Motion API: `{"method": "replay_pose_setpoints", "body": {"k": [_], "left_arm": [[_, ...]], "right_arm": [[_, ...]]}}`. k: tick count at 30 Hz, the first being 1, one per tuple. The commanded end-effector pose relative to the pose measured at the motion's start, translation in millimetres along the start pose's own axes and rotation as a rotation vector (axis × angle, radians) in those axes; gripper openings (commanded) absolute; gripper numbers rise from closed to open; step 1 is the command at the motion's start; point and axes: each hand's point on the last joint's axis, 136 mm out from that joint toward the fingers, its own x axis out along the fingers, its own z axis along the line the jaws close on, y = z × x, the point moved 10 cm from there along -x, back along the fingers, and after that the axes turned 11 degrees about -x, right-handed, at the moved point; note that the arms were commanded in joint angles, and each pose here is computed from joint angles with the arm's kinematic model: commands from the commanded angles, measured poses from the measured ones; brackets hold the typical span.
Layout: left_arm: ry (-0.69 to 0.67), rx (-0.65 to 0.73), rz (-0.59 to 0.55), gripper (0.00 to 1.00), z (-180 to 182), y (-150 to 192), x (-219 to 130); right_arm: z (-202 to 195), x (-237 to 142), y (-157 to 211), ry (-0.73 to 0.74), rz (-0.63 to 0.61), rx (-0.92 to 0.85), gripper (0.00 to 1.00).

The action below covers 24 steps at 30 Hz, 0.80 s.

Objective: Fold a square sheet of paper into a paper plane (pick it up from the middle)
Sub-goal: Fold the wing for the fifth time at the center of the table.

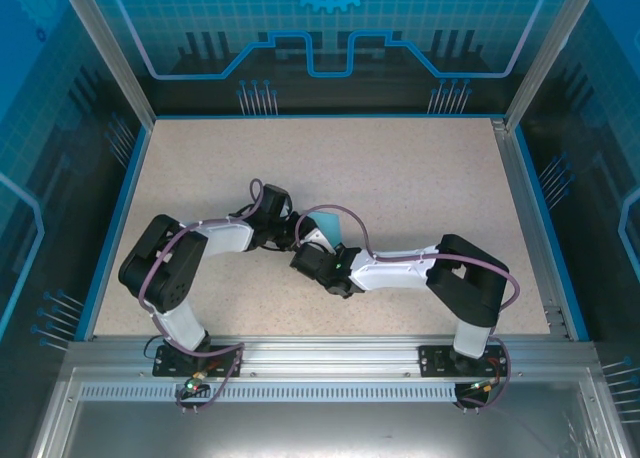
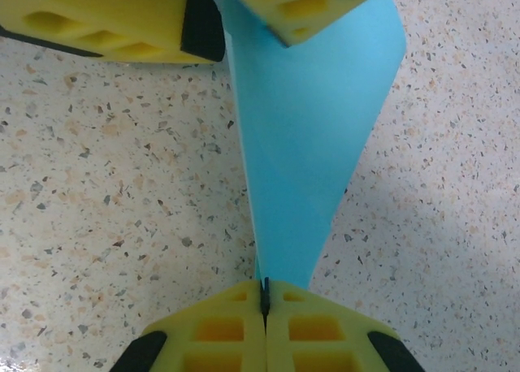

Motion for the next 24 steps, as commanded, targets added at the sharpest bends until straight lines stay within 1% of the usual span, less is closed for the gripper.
{"method": "replay_pose_setpoints", "body": {"k": [1, 5, 9, 14, 18, 20, 22, 24], "left_arm": [[-0.003, 0.016, -0.011, 0.40, -11.0, -4.3, -5.9], [-0.029, 0.008, -0.001, 0.41, -11.0, -9.9, -3.6], [-0.046, 0.005, -0.002, 0.38, -11.3, -13.3, -2.3], [-0.073, 0.022, 0.001, 0.27, -13.7, -15.3, -1.5], [-0.095, 0.035, 0.008, 0.24, -13.7, -15.7, -2.0], [-0.106, 0.034, 0.009, 0.27, -11.6, -15.8, -1.9], [-0.115, 0.028, 0.001, 0.34, -9.6, -15.3, -3.3], [-0.121, 0.020, -0.006, 0.38, -6.9, -14.9, -4.0]], "right_arm": [[-0.3, -0.9, 1.3, 0.013, -0.014, 0.007, 0.05], [0.4, -0.5, 3.2, 0.004, -0.025, 0.008, 0.06], [1.2, 0.3, 6.1, -0.006, -0.033, 0.001, 0.07], [1.9, 1.4, 6.0, -0.012, -0.032, -0.007, 0.09], [0.4, 1.2, 5.4, -0.017, -0.034, 0.006, 0.09], [-0.5, 0.9, 5.4, -0.025, -0.038, 0.010, 0.08], [-1.8, 0.4, 4.8, -0.029, -0.041, 0.015, 0.08], [-2.9, -0.5, 4.5, -0.033, -0.049, 0.022, 0.07]]}}
